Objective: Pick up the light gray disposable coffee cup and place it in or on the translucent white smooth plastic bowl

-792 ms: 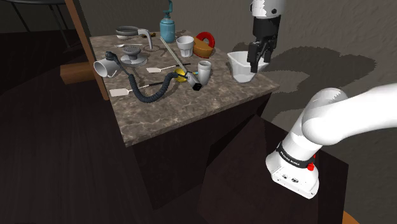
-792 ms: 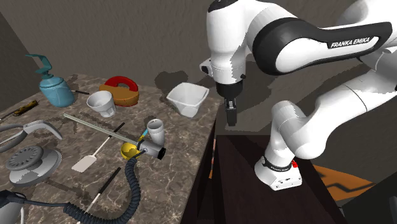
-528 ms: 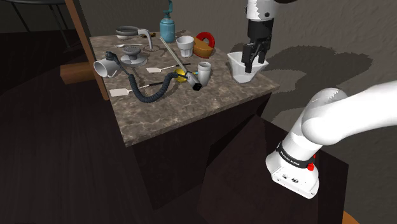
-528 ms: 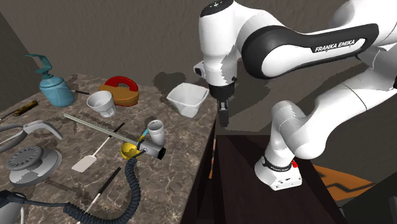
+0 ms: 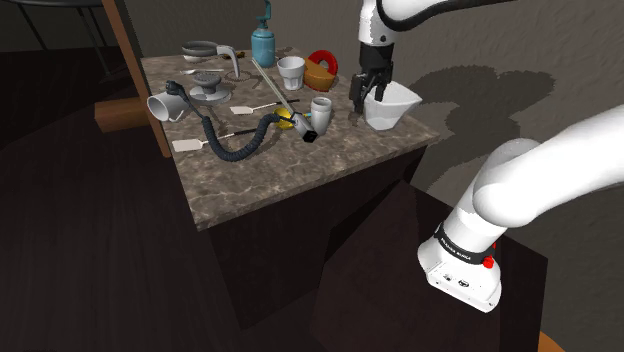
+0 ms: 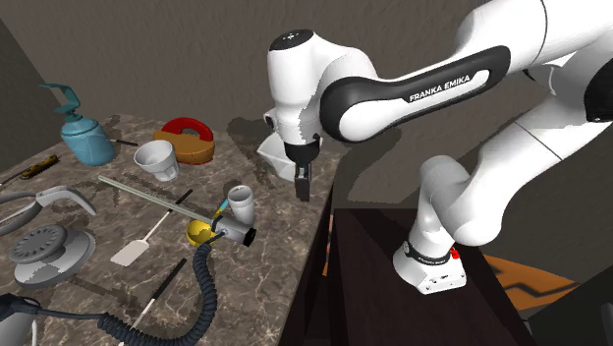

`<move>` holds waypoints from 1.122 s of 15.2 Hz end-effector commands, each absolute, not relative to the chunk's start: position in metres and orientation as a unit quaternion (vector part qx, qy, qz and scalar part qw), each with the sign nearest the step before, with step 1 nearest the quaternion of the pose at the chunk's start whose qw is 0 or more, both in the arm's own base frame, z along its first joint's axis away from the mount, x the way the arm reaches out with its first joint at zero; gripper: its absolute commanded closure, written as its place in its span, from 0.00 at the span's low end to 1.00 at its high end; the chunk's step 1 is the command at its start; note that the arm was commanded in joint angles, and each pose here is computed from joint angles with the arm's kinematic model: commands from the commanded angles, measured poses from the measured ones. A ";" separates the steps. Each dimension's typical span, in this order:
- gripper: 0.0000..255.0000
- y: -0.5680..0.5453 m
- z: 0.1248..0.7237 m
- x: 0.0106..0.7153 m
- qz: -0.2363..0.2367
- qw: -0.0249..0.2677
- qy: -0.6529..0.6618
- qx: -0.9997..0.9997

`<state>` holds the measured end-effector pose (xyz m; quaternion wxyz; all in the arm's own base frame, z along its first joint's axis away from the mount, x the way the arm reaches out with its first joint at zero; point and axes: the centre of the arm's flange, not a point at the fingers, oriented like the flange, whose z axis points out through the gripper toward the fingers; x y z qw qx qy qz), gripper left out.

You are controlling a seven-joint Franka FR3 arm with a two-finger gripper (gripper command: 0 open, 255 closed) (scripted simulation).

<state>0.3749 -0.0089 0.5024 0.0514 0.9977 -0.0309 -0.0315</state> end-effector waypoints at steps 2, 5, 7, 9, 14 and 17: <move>0.00 -0.016 0.490 0.408 -0.012 0.049 -0.030 0.998; 0.00 -0.025 0.477 0.439 0.005 0.046 -0.030 0.998; 0.00 -0.031 0.469 0.460 0.017 0.045 -0.030 0.998; 0.00 -0.037 0.462 0.481 0.029 0.043 -0.029 0.998; 0.00 -0.046 0.446 0.515 0.047 0.040 -0.029 0.998; 0.00 -0.047 0.431 0.517 0.047 0.040 -0.029 0.998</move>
